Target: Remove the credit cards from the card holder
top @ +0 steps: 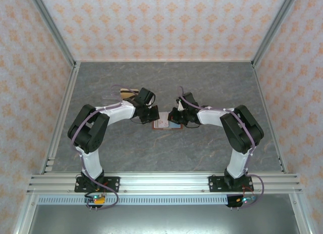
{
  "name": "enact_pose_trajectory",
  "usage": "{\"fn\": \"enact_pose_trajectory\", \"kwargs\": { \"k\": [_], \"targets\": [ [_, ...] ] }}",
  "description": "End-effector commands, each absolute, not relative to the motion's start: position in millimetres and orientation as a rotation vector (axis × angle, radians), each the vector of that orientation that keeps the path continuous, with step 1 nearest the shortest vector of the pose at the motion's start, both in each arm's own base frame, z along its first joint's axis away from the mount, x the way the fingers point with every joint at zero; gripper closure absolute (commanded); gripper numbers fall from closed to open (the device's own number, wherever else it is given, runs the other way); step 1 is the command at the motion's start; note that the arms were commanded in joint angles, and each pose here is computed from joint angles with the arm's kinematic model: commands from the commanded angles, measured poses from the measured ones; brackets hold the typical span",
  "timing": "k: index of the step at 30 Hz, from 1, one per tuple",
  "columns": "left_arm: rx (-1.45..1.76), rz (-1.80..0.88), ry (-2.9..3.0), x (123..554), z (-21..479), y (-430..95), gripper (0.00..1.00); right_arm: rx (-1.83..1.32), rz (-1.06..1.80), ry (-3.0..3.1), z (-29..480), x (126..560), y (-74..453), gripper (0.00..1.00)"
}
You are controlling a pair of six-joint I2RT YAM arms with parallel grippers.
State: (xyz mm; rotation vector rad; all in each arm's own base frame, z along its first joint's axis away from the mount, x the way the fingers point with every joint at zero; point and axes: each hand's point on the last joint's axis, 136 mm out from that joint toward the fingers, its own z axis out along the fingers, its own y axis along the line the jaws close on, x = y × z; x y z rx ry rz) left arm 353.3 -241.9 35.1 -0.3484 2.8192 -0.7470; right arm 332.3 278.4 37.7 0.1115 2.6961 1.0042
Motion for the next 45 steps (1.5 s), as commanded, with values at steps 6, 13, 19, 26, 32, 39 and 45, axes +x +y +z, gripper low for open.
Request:
{"fn": "enact_pose_trajectory", "kwargs": {
  "k": [6, 13, 19, 26, 32, 39, 45],
  "targets": [
    [-0.348, -0.656, 2.861, 350.1, 20.0, -235.5, 1.0, 0.142, 1.059, 2.666, 40.9, 334.6, 276.8, 0.98],
    [-0.365, -0.638, 2.873, 345.9, 14.0, -231.9, 1.0, 0.145, 1.127, 2.657, 41.6, 334.5, 281.1, 0.99],
    [-0.371, -0.608, 2.873, 346.0, 14.4, -228.7, 1.0, 0.158, 1.087, 2.664, 39.4, 334.2, 275.4, 1.0],
    [-0.372, -0.587, 2.88, 344.9, 12.5, -225.8, 1.0, 0.171, 1.08, 2.672, 37.6, 331.2, 267.4, 1.0],
    [-0.37, -0.592, 2.877, 345.4, 13.1, -226.5, 1.0, 0.187, 1.095, 2.665, 39.3, 331.2, 263.6, 1.0],
    [-0.361, -0.609, 2.868, 346.4, 17.9, -228.6, 1.0, 0.195, 1.076, 2.662, 39.3, 332.4, 261.0, 1.0],
    [-0.307, -0.712, 2.792, 352.3, 50.1, -238.4, 1.0, 0.198, 1.082, 2.662, 38.9, 334.1, 262.4, 1.0]
  ]
}}
